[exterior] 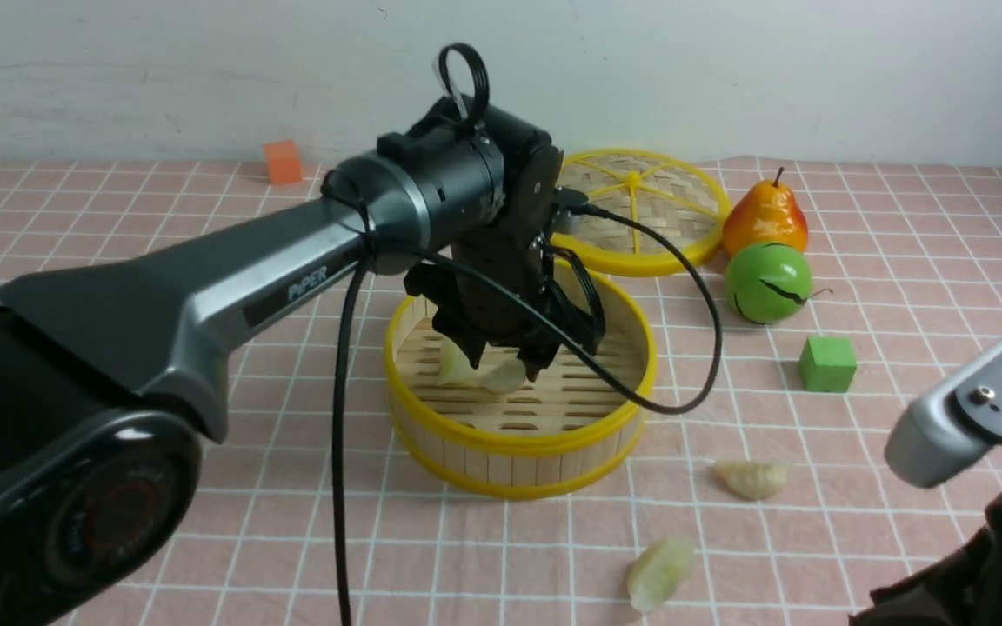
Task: Put the dumplings into the steamer on the table with the pink tablecloth.
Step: 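Reach for and grasp a dumpling lying on the table beside the steamer, then place the dumpling in the bamboo steamer basket with the right gripper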
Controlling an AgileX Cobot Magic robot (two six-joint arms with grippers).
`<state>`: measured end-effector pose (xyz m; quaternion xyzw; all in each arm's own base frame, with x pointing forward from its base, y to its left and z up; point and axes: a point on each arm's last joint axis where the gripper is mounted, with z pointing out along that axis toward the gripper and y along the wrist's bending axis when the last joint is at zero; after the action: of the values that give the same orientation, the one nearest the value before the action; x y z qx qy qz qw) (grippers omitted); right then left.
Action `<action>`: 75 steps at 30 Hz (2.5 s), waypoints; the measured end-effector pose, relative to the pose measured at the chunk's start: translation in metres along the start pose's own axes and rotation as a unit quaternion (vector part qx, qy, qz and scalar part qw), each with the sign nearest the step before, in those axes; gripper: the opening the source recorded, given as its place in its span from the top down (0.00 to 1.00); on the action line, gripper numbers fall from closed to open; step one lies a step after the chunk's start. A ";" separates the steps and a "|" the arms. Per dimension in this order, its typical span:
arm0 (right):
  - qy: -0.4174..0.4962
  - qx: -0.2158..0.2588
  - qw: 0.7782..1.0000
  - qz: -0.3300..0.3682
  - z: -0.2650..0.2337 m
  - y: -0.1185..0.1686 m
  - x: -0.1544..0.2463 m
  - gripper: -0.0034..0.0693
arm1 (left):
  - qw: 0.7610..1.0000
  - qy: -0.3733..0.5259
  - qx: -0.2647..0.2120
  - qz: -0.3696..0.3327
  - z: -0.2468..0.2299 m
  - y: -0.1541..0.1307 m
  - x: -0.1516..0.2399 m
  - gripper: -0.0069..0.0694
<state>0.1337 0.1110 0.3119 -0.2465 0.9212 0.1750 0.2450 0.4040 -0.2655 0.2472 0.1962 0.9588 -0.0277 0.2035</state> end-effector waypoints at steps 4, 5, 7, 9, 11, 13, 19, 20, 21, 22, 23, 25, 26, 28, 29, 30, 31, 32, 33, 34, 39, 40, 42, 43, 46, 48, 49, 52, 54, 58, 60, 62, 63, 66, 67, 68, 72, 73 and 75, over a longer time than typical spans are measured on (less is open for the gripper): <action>0.006 0.035 0.999 0.019 0.016 -0.007 -0.012 0.59 | 0.999 -0.041 0.012 0.007 -0.071 0.006 -0.001 0.33; 0.009 0.040 0.999 0.022 0.021 -0.008 -0.017 0.55 | 0.999 -0.052 0.013 0.009 -0.092 0.009 0.000 0.33; 0.014 0.044 0.999 0.025 0.033 -0.009 -0.026 0.46 | 0.997 -0.071 0.016 0.007 -0.130 0.014 0.006 0.35; 0.020 0.046 0.998 0.028 0.042 -0.010 -0.031 0.41 | 0.996 -0.087 0.020 0.005 -0.154 0.017 0.011 0.37; 0.034 0.050 0.998 0.034 0.069 -0.013 -0.043 0.31 | 0.992 -0.126 0.027 0.000 -0.201 0.024 0.022 0.45; 0.041 0.052 0.997 0.046 0.089 -0.015 -0.048 0.26 | 0.987 -0.156 0.033 -0.003 -0.232 0.029 0.033 0.53; 0.052 0.063 0.992 0.097 0.148 -0.025 -0.055 0.18 | 0.981 -0.184 0.061 -0.009 -0.282 0.039 0.078 0.77; 0.057 0.067 0.990 0.112 0.160 -0.027 -0.054 0.18 | 0.979 -0.188 0.072 -0.011 -0.293 0.041 0.094 0.81; 0.063 0.071 0.988 0.125 0.174 -0.030 -0.052 0.18 | 0.980 -0.182 0.078 -0.012 -0.296 0.043 0.109 0.85; 0.065 0.073 0.986 0.132 0.180 -0.031 -0.051 0.18 | 0.979 -0.184 0.086 -0.013 -0.302 0.044 0.119 0.88; 0.067 0.075 0.986 0.134 0.183 -0.032 -0.050 0.18 | 0.980 -0.179 0.085 -0.013 -0.300 0.044 0.125 0.89; 0.076 0.081 0.982 0.153 0.203 -0.035 -0.047 0.18 | 0.980 -0.176 0.091 -0.013 -0.307 0.050 0.157 0.93; 0.080 0.083 0.981 0.155 0.209 -0.037 -0.048 0.18 | 0.981 -0.174 0.091 -0.013 -0.307 0.052 0.169 0.93; 0.075 0.083 0.981 0.156 0.212 -0.037 -0.053 0.18 | 0.982 -0.166 0.090 -0.013 -0.304 0.054 0.184 0.93; 0.073 0.083 0.982 0.156 0.215 -0.037 -0.055 0.18 | 0.982 -0.167 0.091 -0.013 -0.305 0.056 0.195 0.93; 0.072 0.083 0.982 0.153 0.217 -0.037 -0.060 0.19 | 0.982 -0.166 0.090 -0.013 -0.304 0.059 0.209 0.93; 0.075 0.084 0.982 0.153 0.219 -0.036 -0.063 0.21 | 0.982 -0.164 0.090 -0.013 -0.300 0.060 0.220 0.93; 0.077 0.084 0.982 0.151 0.220 -0.036 -0.064 0.23 | 0.982 -0.165 0.090 -0.013 -0.300 0.061 0.226 0.93; 0.081 0.086 0.982 0.149 0.221 -0.037 -0.066 0.27 | 0.982 -0.165 0.090 -0.013 -0.298 0.062 0.234 0.93; 0.084 0.088 0.982 0.146 0.221 -0.037 -0.067 0.32 | 0.982 -0.168 0.090 -0.013 -0.299 0.064 0.240 0.93; 0.121 0.106 0.980 0.120 0.218 -0.036 -0.071 0.53 | 0.981 -0.171 0.087 -0.013 -0.296 0.068 0.261 0.93; 0.132 0.112 0.979 0.107 0.215 -0.035 -0.075 0.53 | 0.982 -0.171 0.083 -0.012 -0.295 0.069 0.264 0.93; 0.147 0.120 0.979 0.078 0.209 -0.032 -0.083 0.52 | 0.981 -0.175 0.084 -0.012 -0.296 0.070 0.268 0.93; 0.150 0.121 0.978 0.076 0.209 -0.032 -0.083 0.52 | 0.981 -0.174 0.084 -0.012 -0.296 0.070 0.268 0.93; 0.140 0.122 0.982 0.027 0.190 -0.022 -0.111 0.52 | 0.980 -0.179 0.085 -0.013 -0.298 0.070 0.271 0.93; 0.117 0.116 0.986 0.009 0.179 -0.017 -0.130 0.52 | 0.980 -0.179 0.085 -0.013 -0.297 0.070 0.272 0.93; 0.099 0.114 0.989 0.001 0.173 -0.015 -0.141 0.52 | 0.980 -0.179 0.085 -0.013 -0.298 0.071 0.273 0.93; 0.046 0.112 0.993 -0.014 0.162 -0.011 -0.169 0.52 | 0.980 -0.180 0.085 -0.013 -0.298 0.071 0.273 0.93; 0.009 0.108 0.994 -0.019 0.165 -0.009 -0.186 0.52 | 0.980 -0.180 0.085 -0.013 -0.298 0.071 0.273 0.93; -0.008 0.108 0.994 -0.017 0.197 -0.017 -0.201 0.53 | 0.980 -0.181 0.082 -0.012 -0.298 0.071 0.273 0.93; -0.002 0.110 0.994 -0.014 0.208 -0.022 -0.202 0.53 | 0.980 -0.180 0.081 -0.012 -0.298 0.071 0.273 0.93; 0.017 0.117 0.993 -0.006 0.233 -0.034 -0.200 0.53 | 0.981 -0.177 0.081 -0.012 -0.297 0.071 0.273 0.93; 0.027 0.120 0.992 -0.002 0.244 -0.040 -0.198 0.53 | 0.981 -0.174 0.080 -0.012 -0.297 0.071 0.274 0.93; 0.039 0.128 0.991 0.020 0.256 -0.053 -0.194 0.50 | 0.982 -0.170 0.083 -0.013 -0.297 0.071 0.275 0.93; 0.039 0.130 0.990 0.028 0.255 -0.055 -0.194 0.48 | 0.982 -0.169 0.083 -0.015 -0.297 0.071 0.275 0.93; 0.038 0.131 0.990 0.033 0.253 -0.056 -0.195 0.44 | 0.982 -0.169 0.084 -0.017 -0.297 0.071 0.275 0.93; 0.027 0.133 0.990 0.033 0.228 -0.054 -0.203 0.29 | 0.982 -0.169 0.085 -0.023 -0.297 0.071 0.275 0.93; 0.023 0.133 0.991 0.025 0.213 -0.051 -0.207 0.26 | 0.982 -0.169 0.085 -0.023 -0.297 0.071 0.275 0.93; 0.016 0.133 0.991 0.005 0.187 -0.046 -0.211 0.22 | 0.982 -0.169 0.085 -0.023 -0.297 0.071 0.275 0.93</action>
<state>0.3870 0.2342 0.2631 -0.2102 0.9413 0.0483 0.2597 0.0881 -0.0604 0.4108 0.1831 0.9091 -0.1465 0.3442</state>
